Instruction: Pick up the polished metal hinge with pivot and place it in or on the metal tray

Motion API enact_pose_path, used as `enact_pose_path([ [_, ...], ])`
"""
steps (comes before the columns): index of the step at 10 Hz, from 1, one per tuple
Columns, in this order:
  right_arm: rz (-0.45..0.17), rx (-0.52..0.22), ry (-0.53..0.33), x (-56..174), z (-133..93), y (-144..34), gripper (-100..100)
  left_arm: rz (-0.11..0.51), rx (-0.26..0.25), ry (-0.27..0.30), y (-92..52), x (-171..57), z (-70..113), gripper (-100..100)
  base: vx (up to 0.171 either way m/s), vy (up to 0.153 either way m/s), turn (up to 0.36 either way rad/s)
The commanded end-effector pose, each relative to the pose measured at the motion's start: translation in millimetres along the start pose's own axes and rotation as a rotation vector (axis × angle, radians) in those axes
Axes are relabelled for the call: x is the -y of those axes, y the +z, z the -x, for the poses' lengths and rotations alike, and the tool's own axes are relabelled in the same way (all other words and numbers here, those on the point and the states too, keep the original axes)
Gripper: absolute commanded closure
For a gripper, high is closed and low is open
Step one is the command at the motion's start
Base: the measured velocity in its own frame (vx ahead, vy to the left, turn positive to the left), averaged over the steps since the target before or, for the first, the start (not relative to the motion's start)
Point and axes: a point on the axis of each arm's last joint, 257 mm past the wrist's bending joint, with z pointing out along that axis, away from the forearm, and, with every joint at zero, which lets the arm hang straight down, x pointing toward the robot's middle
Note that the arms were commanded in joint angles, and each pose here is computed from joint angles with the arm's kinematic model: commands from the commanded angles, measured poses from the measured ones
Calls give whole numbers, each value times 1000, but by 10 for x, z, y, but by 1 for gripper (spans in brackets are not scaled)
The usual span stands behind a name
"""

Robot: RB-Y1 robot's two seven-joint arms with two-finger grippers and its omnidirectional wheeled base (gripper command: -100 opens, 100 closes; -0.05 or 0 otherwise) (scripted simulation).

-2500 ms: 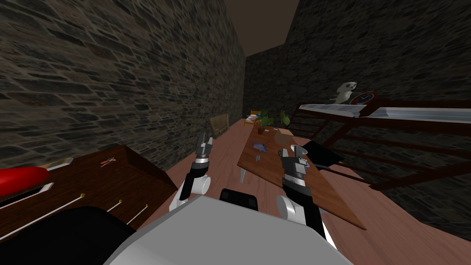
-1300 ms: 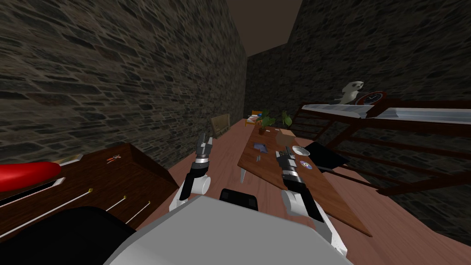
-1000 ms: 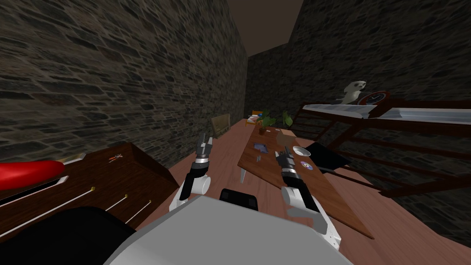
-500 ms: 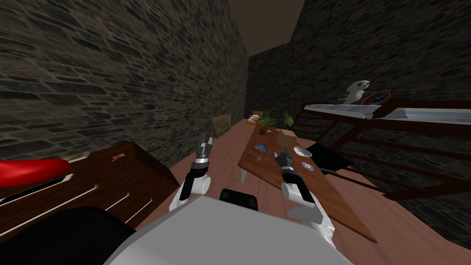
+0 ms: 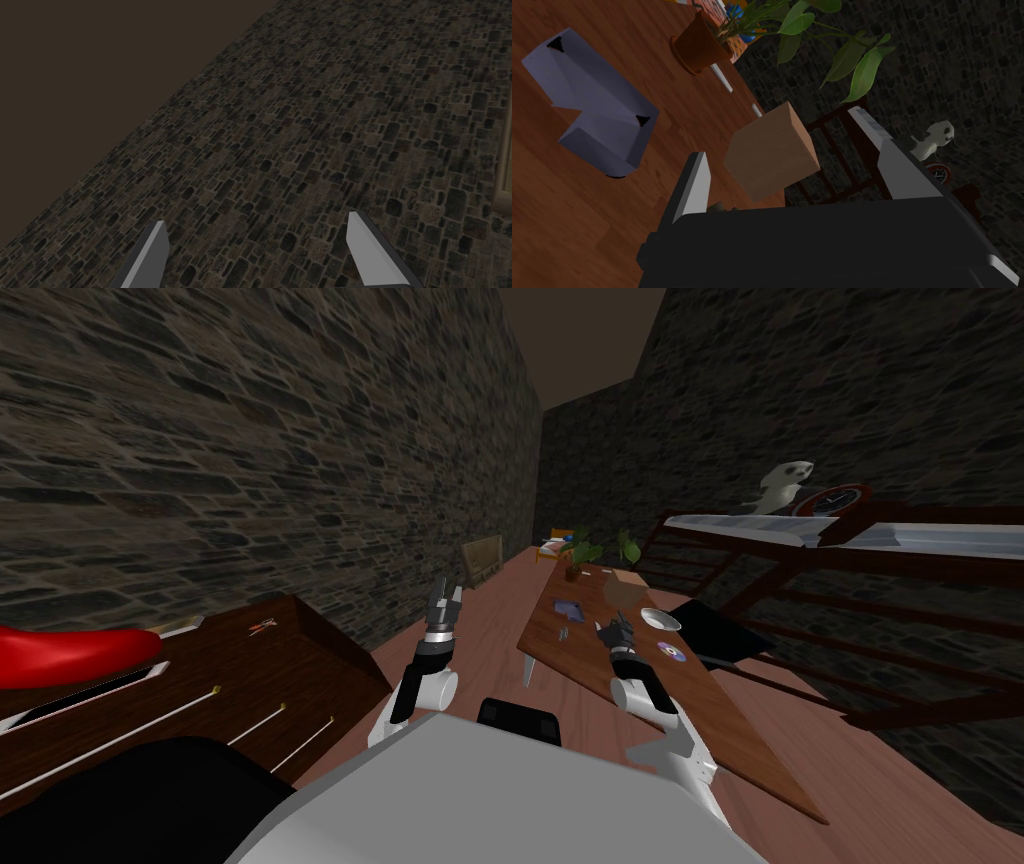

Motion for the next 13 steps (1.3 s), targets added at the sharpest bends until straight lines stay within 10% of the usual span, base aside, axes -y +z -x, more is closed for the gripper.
enact_pose_path([
  [1,-34,37,67,87,121,123,-100,0,0,0,0,0,0,0,2,-8,21],
  [13,-213,272,452,791,744,400,-100,0,0,0,0,0,0,0,3,-7,21],
])
